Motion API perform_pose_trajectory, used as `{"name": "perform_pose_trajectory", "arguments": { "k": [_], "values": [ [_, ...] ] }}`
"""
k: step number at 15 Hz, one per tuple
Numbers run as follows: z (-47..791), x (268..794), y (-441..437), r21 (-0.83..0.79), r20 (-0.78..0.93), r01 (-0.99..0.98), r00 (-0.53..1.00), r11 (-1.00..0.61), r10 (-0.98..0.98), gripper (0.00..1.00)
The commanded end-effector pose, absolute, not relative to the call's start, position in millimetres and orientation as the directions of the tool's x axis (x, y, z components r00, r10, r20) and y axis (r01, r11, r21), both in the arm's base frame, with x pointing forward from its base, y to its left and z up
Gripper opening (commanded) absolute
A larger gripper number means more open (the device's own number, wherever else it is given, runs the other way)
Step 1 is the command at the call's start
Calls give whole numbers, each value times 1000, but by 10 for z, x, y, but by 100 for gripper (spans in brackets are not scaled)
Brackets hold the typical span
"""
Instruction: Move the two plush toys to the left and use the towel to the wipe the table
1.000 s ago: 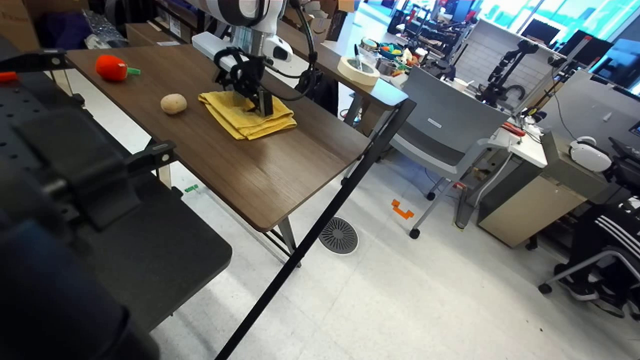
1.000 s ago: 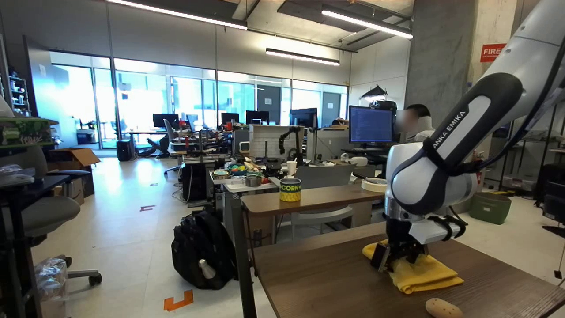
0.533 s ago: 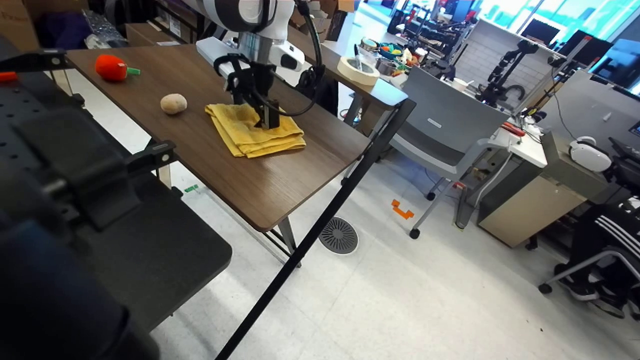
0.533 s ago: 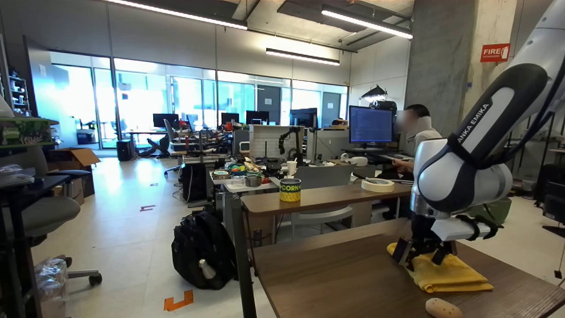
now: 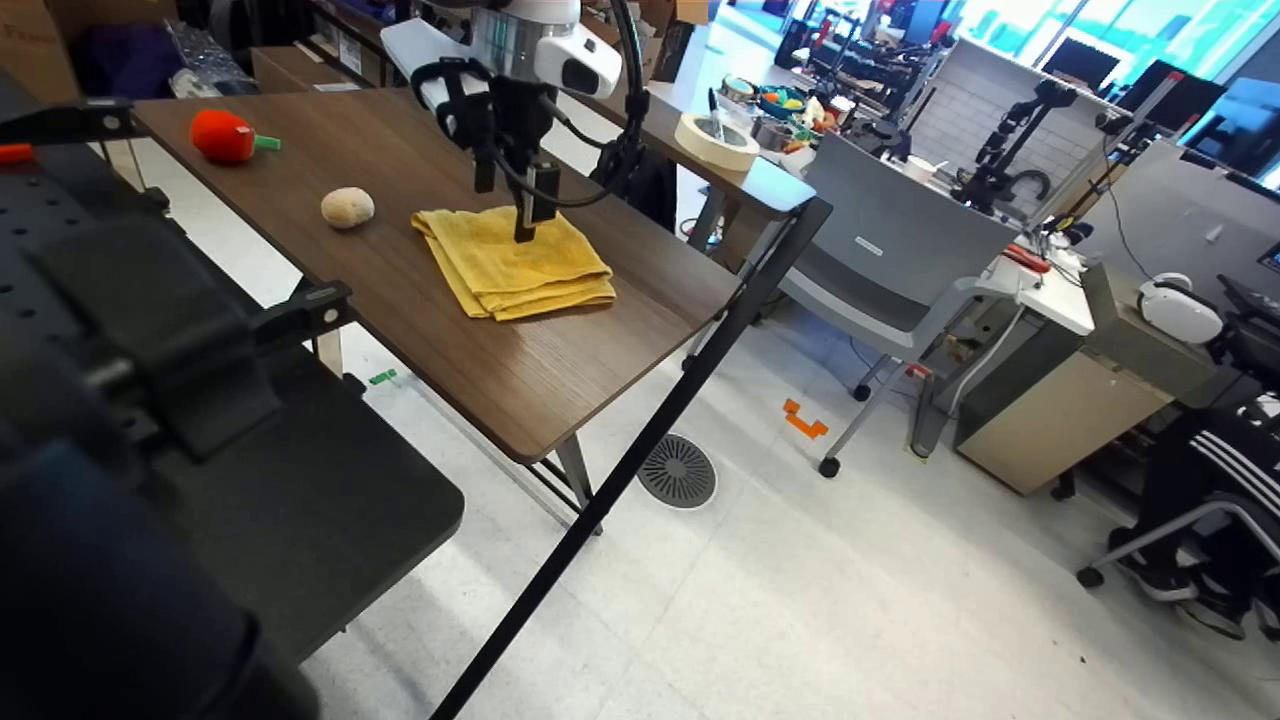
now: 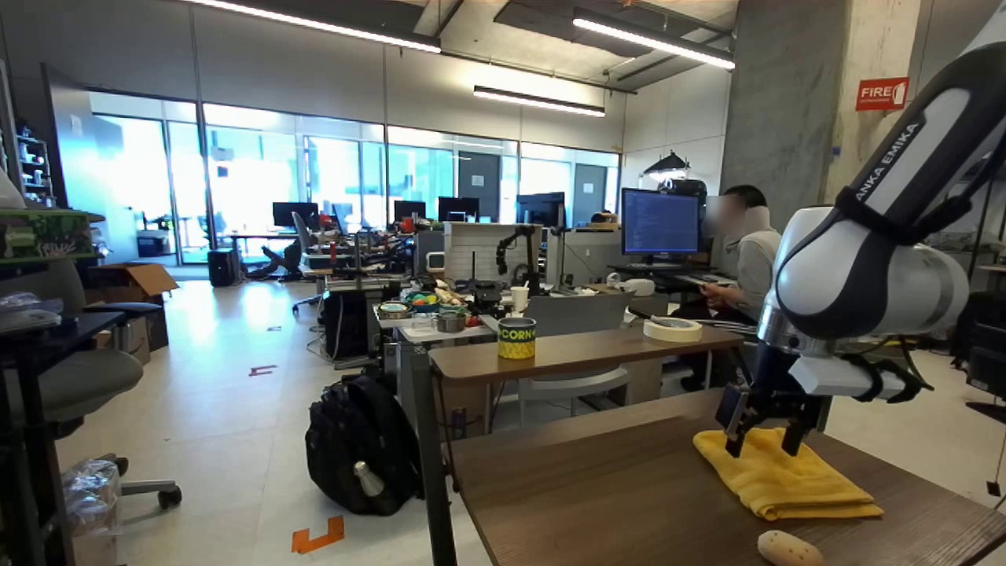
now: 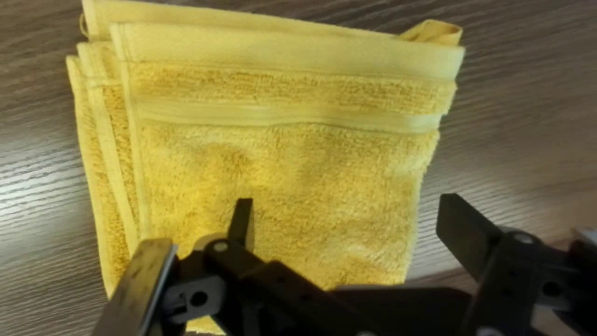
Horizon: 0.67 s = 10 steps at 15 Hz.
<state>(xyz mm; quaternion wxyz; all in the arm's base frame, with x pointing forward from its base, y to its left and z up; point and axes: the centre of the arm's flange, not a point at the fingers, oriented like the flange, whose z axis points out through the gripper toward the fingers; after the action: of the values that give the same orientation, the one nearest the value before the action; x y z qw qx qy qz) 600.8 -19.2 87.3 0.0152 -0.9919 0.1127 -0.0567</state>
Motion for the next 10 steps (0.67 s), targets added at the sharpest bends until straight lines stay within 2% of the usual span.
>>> {"name": "perform_pose_trajectory", "arguments": {
  "k": [1,4,5,10],
  "values": [
    [992,5989,-450,-72,94,-298,948,-952,-304,100],
    [737,6072,-615,-47,17,-307,951,-950,-308,100],
    [868,5967,-557,-43,60,-301,951,-953,-303,100],
    [717,5972,-600,-38,27,-308,951,-951,-309,100]
  ]
}}
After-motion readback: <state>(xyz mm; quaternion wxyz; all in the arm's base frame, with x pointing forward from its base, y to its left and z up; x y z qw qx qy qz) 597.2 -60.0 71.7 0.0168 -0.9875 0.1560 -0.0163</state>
